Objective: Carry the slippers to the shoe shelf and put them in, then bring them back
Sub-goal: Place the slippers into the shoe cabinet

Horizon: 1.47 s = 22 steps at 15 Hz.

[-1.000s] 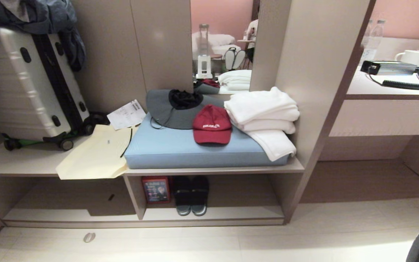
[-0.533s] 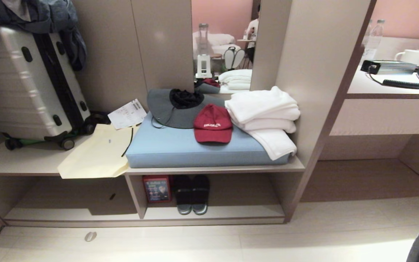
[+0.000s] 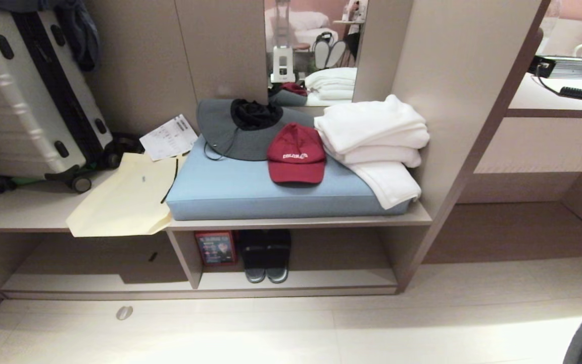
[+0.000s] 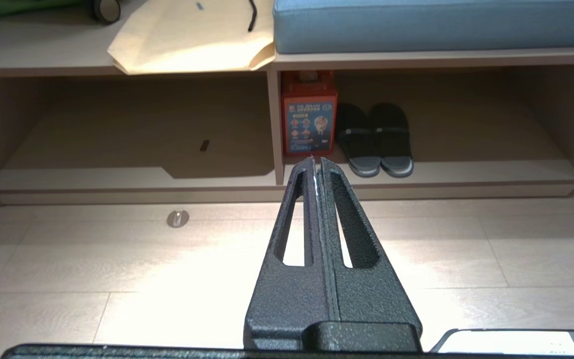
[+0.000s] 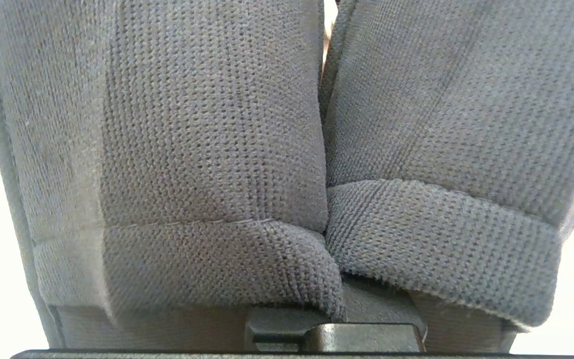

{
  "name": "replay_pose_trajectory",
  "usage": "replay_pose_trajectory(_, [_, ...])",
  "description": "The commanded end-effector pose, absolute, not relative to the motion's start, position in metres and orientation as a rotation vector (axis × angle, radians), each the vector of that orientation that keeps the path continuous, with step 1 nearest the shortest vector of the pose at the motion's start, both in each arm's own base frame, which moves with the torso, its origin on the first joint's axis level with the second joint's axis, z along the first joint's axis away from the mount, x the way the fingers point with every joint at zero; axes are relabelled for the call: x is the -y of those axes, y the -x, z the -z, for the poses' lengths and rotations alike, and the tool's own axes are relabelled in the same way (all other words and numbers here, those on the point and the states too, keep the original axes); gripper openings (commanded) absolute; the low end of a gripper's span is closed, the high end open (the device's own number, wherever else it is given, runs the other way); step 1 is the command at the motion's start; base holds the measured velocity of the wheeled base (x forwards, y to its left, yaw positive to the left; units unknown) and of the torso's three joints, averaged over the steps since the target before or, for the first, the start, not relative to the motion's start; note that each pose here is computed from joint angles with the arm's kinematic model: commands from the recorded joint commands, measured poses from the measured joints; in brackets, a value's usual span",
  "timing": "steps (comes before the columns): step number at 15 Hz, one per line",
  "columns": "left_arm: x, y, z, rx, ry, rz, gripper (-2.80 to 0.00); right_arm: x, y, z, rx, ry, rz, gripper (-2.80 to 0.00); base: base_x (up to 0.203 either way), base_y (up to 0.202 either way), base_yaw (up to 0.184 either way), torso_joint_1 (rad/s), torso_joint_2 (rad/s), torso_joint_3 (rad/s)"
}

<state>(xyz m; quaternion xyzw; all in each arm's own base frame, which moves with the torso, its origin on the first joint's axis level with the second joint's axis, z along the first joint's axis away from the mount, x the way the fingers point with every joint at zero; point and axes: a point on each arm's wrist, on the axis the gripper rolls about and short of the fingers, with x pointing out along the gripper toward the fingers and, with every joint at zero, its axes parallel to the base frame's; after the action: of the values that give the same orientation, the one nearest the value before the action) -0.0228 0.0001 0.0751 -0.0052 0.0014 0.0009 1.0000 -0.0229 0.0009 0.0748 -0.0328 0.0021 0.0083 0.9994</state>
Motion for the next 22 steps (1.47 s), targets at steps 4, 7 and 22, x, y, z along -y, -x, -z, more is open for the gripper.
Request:
replay_pose_trajectory(4, [-0.0001, 0.0228, -0.0752, -0.003, 0.011, -0.003, -2.8, -0.0009, 0.023, -0.0748, -0.002, 0.066, -0.018, -2.8, 0.0, 0.0, 0.0, 0.004, 0.0, -0.198])
replay_pose_trajectory(7, [-0.0001, 0.0228, -0.0752, -0.003, 0.011, -0.003, -2.8, -0.0009, 0.023, -0.0748, -0.003, 0.066, -0.017, -2.8, 0.0, 0.0, 0.0, 0.005, 0.0, -0.191])
replay_pose_trajectory(22, [-0.0001, 0.0228, -0.0752, -0.003, 0.012, -0.003, -2.8, -0.0009, 0.023, -0.0748, -0.003, 0.066, -0.017, -2.8, 0.0, 0.0, 0.0, 0.003, 0.0, -0.197])
